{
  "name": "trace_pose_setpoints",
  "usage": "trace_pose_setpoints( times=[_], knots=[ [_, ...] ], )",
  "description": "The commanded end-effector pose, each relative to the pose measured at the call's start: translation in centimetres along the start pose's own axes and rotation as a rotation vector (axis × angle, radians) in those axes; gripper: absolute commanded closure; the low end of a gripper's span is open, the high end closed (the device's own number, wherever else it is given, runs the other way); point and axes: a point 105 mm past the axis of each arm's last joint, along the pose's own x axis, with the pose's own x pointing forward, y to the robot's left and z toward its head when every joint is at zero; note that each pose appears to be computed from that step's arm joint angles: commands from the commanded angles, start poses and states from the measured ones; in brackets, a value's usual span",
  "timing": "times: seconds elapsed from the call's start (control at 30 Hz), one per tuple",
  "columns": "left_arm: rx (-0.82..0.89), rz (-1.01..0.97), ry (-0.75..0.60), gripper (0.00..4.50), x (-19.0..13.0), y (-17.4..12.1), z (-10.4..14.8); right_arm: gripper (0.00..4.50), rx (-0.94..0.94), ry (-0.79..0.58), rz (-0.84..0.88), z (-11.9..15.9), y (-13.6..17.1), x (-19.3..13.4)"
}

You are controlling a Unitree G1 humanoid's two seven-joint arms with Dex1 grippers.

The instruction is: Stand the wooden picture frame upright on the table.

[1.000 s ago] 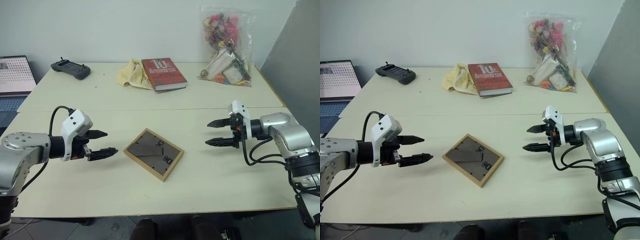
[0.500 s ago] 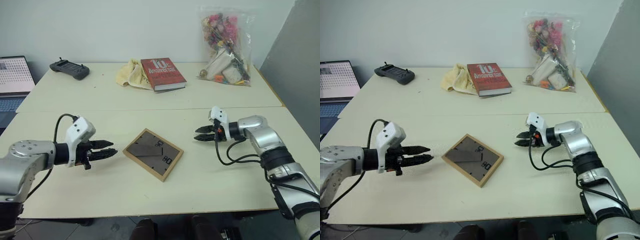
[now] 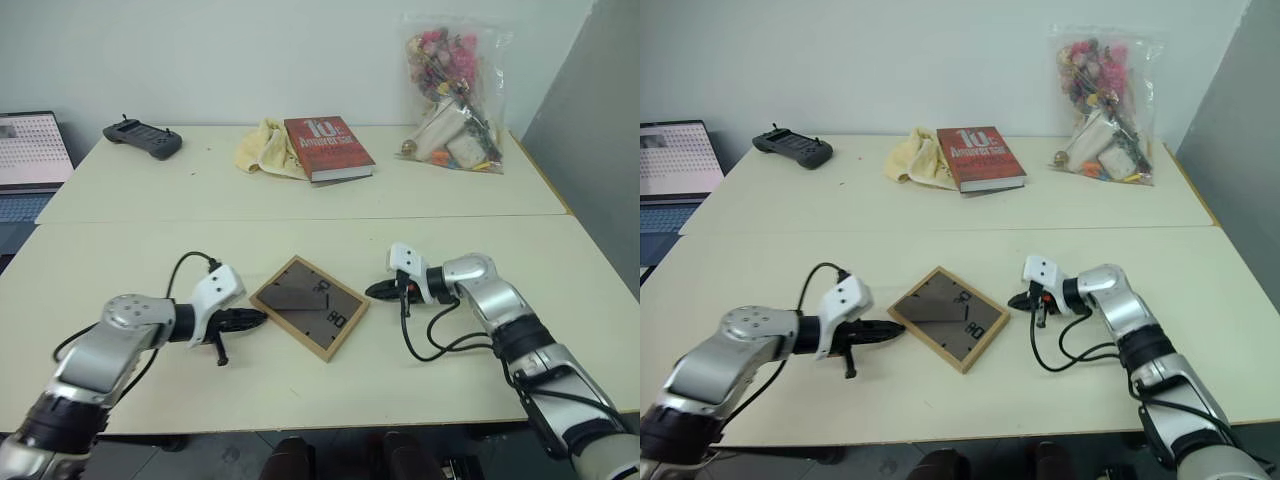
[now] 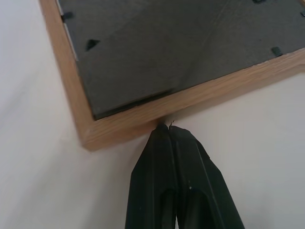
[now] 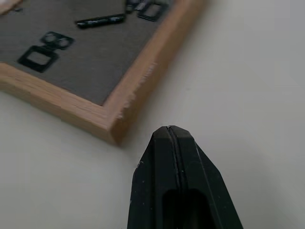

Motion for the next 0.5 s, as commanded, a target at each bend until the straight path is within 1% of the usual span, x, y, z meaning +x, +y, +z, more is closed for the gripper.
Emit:
trace_pose_setpoints(
  times=[0.03,0.2,0.3,0.37,0.5],
  knots=[
    [0.08,0.018,-0.022,4.48,1.3,1.2,1.7,4.5,-0.053,-0.029,0.068,1.7,1.6,0.6],
    [0.138,-0.041,-0.046,4.48,3.6,1.1,3.7,4.5,-0.032,-0.043,0.085,2.1,2.5,0.7],
    [0.15,-0.085,-0.049,4.48,4.1,0.5,4.4,4.5,-0.021,-0.018,0.052,1.5,2.2,0.2],
    [0.154,-0.124,-0.037,4.48,3.4,-0.1,4.3,4.5,-0.03,0.016,0.01,0.7,1.4,-0.6],
    [0.159,-0.187,0.01,4.48,0.7,-0.7,3.6,4.5,-0.053,0.092,-0.109,-0.7,-1.5,-3.1]
  ],
)
